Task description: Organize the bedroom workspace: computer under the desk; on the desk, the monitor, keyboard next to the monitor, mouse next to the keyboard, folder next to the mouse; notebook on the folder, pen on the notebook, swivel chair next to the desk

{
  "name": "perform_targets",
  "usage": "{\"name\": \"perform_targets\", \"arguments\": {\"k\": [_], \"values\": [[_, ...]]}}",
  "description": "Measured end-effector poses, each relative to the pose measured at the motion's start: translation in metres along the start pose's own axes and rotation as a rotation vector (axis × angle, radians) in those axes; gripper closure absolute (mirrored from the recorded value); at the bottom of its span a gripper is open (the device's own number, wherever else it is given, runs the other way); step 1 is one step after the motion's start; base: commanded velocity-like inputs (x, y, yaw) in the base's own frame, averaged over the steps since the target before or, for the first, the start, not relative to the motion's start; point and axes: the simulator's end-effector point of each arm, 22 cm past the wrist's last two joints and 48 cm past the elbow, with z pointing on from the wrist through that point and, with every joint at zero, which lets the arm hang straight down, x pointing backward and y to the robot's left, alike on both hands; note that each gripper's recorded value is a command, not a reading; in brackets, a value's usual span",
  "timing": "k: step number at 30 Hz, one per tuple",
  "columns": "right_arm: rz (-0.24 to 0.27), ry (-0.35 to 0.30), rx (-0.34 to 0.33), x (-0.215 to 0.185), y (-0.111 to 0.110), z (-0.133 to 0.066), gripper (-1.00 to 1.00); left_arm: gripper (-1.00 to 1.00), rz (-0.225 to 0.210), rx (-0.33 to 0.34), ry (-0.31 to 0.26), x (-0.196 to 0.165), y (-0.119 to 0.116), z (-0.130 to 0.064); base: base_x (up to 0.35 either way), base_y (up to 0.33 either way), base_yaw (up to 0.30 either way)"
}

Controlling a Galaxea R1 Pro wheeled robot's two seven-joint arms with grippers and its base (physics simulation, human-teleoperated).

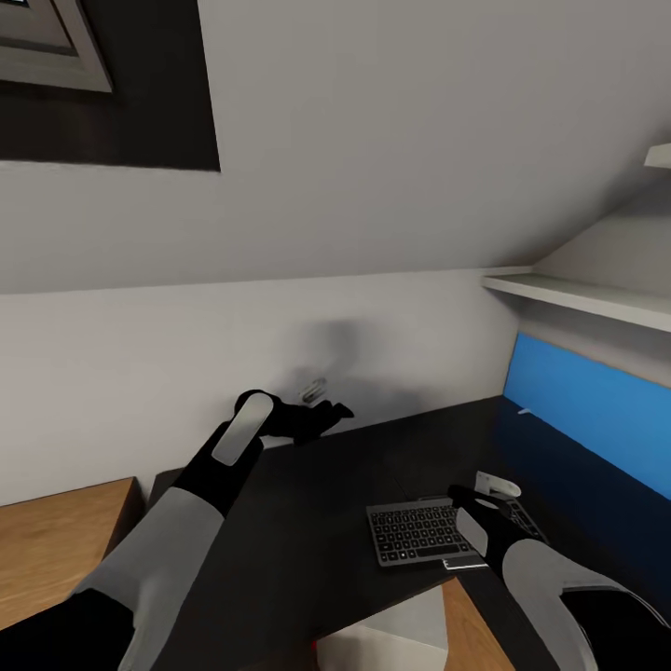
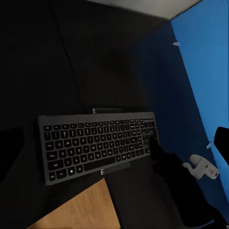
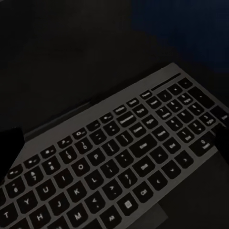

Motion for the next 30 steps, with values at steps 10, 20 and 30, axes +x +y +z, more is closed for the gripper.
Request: {"name": "perform_targets", "arguments": {"k": [10, 20, 30], "values": [[0.001, 0.003, 0.001, 0.007, 0.002, 0.007, -1.0, -1.0, 0.007, -0.005, 0.004, 0.004, 0.007, 0.008, 0.0, 0.0, 0.0], [0.001, 0.003, 0.002, 0.014, 0.003, 0.015, -1.0, -1.0, 0.043, 0.027, -0.019, 0.008, -0.001, 0.007, 0.0, 0.0, 0.0], [0.001, 0.004, 0.002, 0.022, 0.004, 0.023, -1.0, -1.0, 0.063, 0.048, -0.048, 0.005, -0.001, 0.005, 0.0, 0.0, 0.0]]}}
